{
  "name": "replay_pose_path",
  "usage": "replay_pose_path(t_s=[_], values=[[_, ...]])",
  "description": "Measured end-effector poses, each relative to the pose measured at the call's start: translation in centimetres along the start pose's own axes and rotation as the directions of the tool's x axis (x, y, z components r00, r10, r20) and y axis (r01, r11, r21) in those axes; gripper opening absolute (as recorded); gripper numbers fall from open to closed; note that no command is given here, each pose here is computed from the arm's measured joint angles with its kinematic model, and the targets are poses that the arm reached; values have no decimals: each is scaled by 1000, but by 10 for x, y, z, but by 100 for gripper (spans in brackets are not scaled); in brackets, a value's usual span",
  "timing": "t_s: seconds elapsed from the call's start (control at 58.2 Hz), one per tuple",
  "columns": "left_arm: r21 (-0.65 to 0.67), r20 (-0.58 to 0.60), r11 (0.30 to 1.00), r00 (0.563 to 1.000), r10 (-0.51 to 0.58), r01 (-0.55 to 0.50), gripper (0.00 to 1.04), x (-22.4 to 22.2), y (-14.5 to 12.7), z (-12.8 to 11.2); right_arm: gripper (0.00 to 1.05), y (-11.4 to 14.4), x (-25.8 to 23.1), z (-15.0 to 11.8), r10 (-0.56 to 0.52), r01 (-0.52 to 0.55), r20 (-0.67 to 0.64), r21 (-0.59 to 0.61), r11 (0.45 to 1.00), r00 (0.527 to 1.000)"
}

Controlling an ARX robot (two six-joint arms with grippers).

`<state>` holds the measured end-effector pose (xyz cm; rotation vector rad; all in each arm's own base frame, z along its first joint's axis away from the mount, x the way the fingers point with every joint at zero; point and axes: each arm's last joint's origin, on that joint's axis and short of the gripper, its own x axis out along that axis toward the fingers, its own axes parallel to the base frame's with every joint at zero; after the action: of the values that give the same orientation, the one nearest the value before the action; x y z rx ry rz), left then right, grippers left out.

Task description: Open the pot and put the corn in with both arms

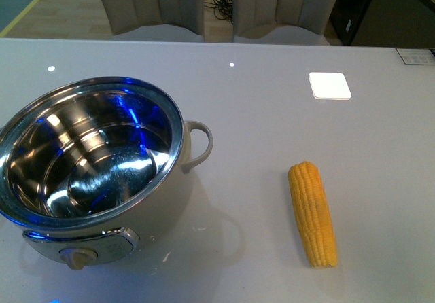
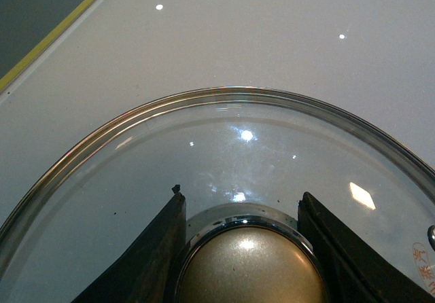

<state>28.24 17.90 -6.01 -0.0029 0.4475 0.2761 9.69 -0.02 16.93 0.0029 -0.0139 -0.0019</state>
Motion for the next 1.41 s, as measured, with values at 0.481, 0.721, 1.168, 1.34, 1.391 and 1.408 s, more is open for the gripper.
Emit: replay_pose_path(t_s=[0.481, 0.721, 1.168, 1.34, 1.391, 1.408], values=[[-27, 6, 1000, 1000, 7, -6, 52, 5, 2, -3, 96, 0, 0, 0, 0, 0, 0, 0, 1000, 1000], [-31, 13, 999, 1000, 12, -12, 91, -1, 4, 8, 96, 0, 0, 0, 0, 0, 0, 0, 1000, 1000], [-52, 162, 998, 987, -11, 20, 98, -52, -3, 99, 96, 0, 0, 0, 0, 0, 0, 0, 1000, 1000], [-87, 243, 994, 969, -45, 68, 98, -95, -19, 144, 96, 0, 0, 0, 0, 0, 0, 0, 1000, 1000], [-95, 262, 992, 964, -52, 79, 98, -109, -24, 154, 96, 0, 0, 0, 0, 0, 0, 0, 1000, 1000], [-102, 270, 991, 961, -54, 84, 98, -114, -26, 158, 96, 0, 0, 0, 0, 0, 0, 0, 1000, 1000]])
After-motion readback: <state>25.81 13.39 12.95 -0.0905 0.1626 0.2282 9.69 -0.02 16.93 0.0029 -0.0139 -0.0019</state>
